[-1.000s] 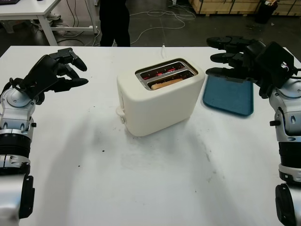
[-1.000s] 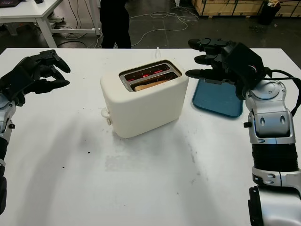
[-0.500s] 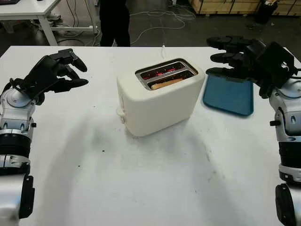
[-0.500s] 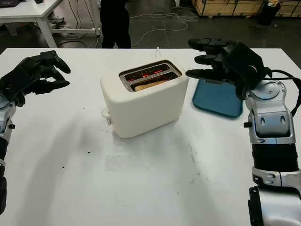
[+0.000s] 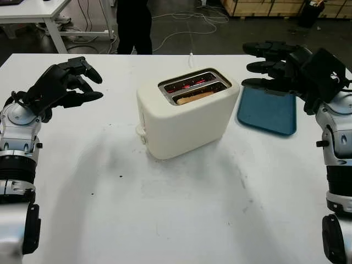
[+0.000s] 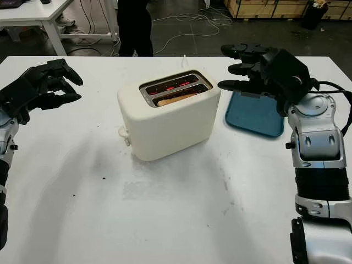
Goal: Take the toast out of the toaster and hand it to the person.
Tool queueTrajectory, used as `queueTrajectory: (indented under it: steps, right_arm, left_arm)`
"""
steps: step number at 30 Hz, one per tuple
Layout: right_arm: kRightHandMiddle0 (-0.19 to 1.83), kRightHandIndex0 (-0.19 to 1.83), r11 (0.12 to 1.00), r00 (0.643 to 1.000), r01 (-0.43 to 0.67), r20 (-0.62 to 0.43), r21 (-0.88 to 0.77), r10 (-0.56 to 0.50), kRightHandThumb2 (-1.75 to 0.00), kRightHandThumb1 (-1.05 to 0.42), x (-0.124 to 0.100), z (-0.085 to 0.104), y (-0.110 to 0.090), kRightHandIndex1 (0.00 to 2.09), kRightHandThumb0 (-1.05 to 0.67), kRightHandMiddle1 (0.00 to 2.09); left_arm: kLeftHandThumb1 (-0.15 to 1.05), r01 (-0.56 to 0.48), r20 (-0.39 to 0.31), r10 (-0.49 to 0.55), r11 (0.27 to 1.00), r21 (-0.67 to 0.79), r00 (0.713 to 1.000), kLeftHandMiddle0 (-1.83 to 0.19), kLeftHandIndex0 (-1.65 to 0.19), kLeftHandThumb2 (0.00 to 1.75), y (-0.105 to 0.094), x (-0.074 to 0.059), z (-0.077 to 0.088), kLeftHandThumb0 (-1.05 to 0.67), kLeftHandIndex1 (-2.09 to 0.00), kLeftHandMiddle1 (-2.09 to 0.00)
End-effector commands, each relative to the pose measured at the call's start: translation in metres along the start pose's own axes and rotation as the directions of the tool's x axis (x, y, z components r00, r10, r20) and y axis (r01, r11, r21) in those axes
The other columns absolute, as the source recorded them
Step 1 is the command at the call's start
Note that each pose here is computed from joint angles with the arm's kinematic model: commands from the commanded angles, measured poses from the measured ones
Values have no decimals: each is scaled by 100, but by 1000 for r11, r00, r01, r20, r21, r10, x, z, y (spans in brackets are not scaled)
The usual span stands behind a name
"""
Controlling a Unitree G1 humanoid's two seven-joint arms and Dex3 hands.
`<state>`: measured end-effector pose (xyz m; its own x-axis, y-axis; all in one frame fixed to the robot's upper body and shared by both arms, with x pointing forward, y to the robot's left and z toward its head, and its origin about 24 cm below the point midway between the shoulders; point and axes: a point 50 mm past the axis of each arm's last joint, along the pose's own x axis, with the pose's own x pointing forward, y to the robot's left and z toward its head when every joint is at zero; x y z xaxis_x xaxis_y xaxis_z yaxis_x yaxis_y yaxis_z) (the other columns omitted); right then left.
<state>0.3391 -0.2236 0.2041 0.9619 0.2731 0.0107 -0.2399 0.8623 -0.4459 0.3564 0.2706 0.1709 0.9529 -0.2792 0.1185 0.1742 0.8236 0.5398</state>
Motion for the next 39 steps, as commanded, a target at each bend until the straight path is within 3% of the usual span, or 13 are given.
queueTrajectory:
  steps: [1, 39]
  right_arm:
    - [49, 17, 1000, 1000, 6, 27, 2, -6, 0, -75, 1, 5, -2, 64, -48, 0]
    - [49, 17, 1000, 999, -2, 36, -7, 2, 0, -76, 1, 3, -2, 65, -49, 0]
  left_arm:
    - [83, -3, 38, 3, 1000, 3, 999, -36, -39, 0, 4, 5, 10, -105, -146, -158]
    - [84, -9, 38, 9, 1000, 7, 999, -33, -37, 0, 4, 2, 9, -105, -149, -160]
